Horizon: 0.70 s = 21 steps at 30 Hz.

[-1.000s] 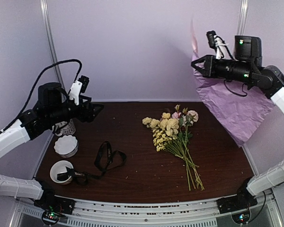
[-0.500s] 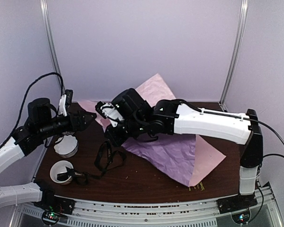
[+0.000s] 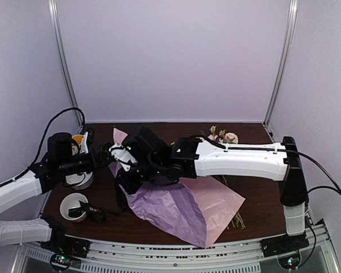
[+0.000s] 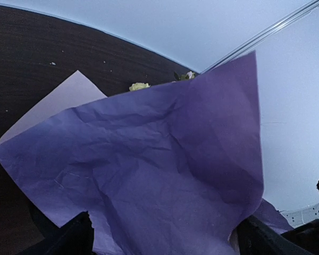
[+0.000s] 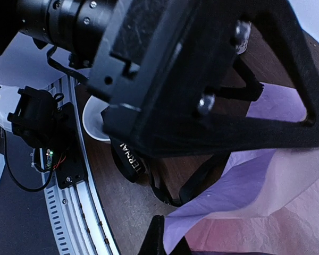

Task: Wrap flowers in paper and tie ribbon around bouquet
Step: Pass from the right arm to the left

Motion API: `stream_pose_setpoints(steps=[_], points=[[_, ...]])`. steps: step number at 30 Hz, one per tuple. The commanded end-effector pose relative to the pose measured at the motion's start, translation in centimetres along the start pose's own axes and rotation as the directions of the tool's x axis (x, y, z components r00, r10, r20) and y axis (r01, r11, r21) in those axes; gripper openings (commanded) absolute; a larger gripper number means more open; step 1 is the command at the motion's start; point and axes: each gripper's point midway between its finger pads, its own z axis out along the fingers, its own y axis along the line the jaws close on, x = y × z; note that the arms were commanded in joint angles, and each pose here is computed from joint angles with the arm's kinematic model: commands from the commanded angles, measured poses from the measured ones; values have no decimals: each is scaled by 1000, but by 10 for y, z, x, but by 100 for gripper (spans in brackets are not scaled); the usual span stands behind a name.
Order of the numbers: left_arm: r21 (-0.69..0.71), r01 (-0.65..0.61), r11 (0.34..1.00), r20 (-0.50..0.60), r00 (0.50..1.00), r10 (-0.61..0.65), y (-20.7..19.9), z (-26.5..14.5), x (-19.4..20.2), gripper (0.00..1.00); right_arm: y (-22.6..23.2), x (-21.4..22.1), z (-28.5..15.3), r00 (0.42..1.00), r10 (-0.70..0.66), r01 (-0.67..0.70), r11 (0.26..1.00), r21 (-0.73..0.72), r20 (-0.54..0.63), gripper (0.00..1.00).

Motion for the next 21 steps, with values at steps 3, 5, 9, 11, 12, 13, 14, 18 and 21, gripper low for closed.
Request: stream_pose_setpoints(steps=[3, 5, 9, 11, 12, 13, 14, 18, 21], points=[[100, 1, 995, 108, 994, -11, -37, -31, -25, 98, 1, 11, 9, 1000, -13, 13, 1000, -12, -25, 0], [77, 21, 997, 111, 993, -30, -33, -37, -22, 98, 1, 10, 10, 1000, -5, 5, 1000, -16, -16, 0], [49, 51, 997, 79, 995, -55, -22, -37, -8, 98, 5, 7, 14, 1000, -5, 5, 1000, -25, -9, 0], [54, 43, 998, 69, 997, -47, -22, -35, -7, 98, 7, 9, 16, 1000, -23, 23, 1000, -19, -14, 0], [54, 39, 998, 65, 997, -43, -23, -34, -7, 98, 8, 12, 17, 999, -35, 35, 999, -9, -21, 0], [51, 34, 998, 63, 997, -37, -22, -33, -8, 98, 8, 14, 17, 999, -46, 46, 999, -4, -27, 0], [48, 30, 998, 58, 998, -33, -22, -31, -8, 98, 10, 15, 18, 998, -57, 57, 998, -2, -31, 0], [60, 9, 998, 20, 1000, -10, -26, -22, -5, 97, 19, 19, 21, 995, -95, 95, 995, -12, -37, 0], [57, 7, 998, -12, 1000, -6, -25, -15, 1, 95, 24, 20, 25, 990, -132, 132, 991, -7, -48, 0]])
